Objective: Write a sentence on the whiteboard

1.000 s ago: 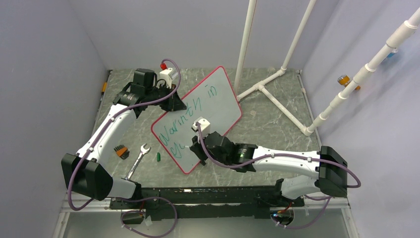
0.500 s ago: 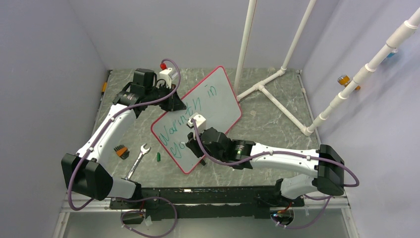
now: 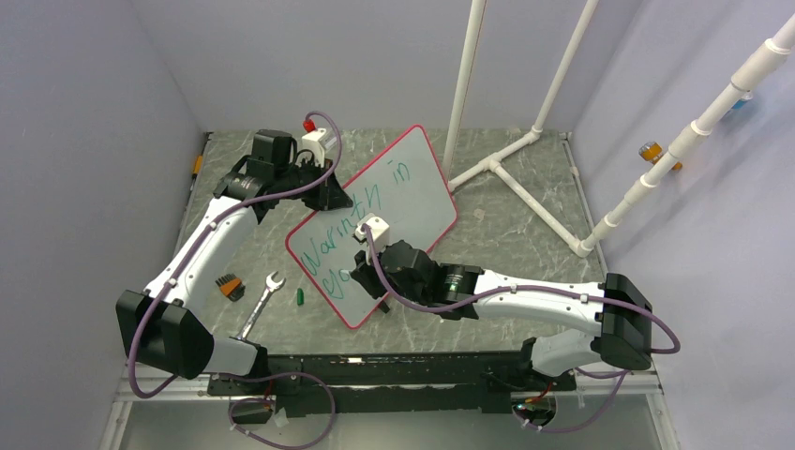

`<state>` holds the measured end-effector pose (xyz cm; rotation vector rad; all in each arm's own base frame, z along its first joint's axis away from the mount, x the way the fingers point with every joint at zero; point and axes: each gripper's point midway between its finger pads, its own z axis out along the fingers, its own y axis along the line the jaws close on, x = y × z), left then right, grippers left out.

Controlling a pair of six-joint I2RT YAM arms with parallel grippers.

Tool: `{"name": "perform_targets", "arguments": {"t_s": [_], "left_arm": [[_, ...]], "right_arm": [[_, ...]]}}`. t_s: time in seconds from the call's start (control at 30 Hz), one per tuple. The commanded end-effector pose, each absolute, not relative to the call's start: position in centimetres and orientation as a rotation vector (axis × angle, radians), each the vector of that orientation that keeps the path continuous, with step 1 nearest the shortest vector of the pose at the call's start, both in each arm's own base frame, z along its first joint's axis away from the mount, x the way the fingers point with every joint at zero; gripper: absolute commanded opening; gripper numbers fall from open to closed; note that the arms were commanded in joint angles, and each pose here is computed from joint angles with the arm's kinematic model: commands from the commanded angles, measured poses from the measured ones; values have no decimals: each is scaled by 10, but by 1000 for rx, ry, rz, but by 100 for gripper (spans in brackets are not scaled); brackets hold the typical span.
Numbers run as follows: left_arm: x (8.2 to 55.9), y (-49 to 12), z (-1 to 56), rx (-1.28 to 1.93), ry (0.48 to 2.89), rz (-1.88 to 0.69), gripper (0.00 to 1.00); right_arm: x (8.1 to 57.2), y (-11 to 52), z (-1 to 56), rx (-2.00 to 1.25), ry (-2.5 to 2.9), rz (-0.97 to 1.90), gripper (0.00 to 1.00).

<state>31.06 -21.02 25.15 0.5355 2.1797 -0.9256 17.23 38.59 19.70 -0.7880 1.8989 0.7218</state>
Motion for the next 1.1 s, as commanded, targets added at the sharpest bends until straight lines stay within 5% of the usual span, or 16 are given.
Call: {"name": "perform_targets", "arguments": {"t_s": [0.0,1.07], "left_arm": [[323,-197,237,606,2164,-747,0],[322,-198,235,606,2166,-752,0]], "right_arm": [[172,394,205,-773,1872,771,0],[189,375,244,-739,1734,931,0]]}}
